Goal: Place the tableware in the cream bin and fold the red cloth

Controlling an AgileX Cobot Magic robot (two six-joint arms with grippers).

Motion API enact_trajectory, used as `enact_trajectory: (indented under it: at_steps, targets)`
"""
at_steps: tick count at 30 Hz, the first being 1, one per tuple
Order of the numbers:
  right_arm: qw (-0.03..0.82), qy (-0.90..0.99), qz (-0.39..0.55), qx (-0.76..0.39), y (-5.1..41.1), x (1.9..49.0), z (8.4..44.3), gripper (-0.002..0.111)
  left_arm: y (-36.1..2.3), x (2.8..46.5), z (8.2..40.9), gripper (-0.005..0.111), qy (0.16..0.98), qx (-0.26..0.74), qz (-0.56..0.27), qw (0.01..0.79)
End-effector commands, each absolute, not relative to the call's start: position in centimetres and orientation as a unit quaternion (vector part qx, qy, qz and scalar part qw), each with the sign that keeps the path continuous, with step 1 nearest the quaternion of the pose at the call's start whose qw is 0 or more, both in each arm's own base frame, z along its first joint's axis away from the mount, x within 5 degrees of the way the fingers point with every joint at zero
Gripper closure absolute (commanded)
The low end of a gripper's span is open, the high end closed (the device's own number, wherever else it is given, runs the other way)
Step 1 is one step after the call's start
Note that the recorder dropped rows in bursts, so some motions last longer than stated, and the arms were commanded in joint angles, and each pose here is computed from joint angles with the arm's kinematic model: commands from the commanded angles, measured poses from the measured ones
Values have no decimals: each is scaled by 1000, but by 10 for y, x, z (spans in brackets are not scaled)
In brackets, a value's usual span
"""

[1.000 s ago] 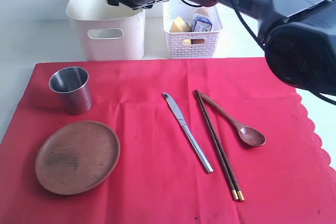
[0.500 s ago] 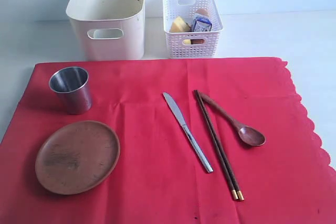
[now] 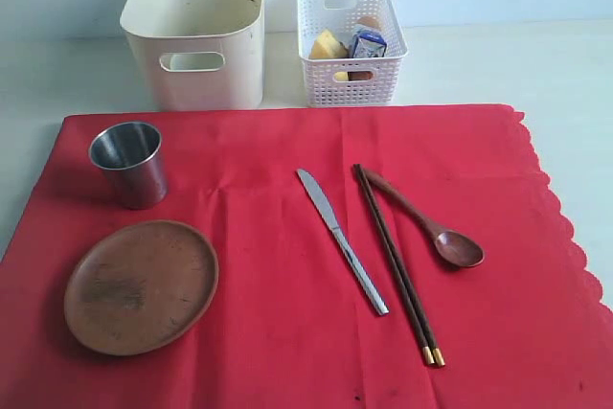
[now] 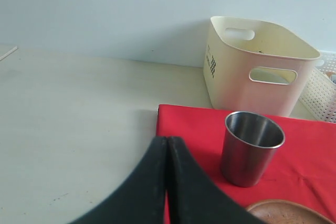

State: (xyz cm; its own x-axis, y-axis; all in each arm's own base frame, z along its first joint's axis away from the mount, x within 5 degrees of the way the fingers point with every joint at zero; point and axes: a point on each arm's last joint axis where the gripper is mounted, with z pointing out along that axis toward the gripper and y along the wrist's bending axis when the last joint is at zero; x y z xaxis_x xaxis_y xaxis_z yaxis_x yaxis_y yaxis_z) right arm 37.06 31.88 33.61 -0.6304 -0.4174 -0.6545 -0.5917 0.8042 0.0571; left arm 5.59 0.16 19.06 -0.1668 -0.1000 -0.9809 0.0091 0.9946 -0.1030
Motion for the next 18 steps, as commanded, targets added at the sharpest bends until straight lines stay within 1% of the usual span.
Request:
enact_trajectory:
  at_steps: [1, 4, 9, 14, 18]
  targets:
    - [327, 887, 141, -295, 324, 363, 342, 108, 2, 56, 191, 105, 759, -27, -41, 649]
    - [327, 886, 142, -297, 326, 362, 334, 108, 2, 56, 191, 105, 759, -27, -41, 649]
    - [319, 887, 145, -302, 331, 358, 306, 108, 2, 56, 191, 105, 759, -27, -41, 649]
    - [318, 887, 181, -281, 331, 352, 271, 108, 2, 56, 191, 105, 759, -27, -41, 649]
    - [306, 889, 207, -271, 325, 339, 252, 108, 2, 56, 191, 105, 759, -27, -41, 649]
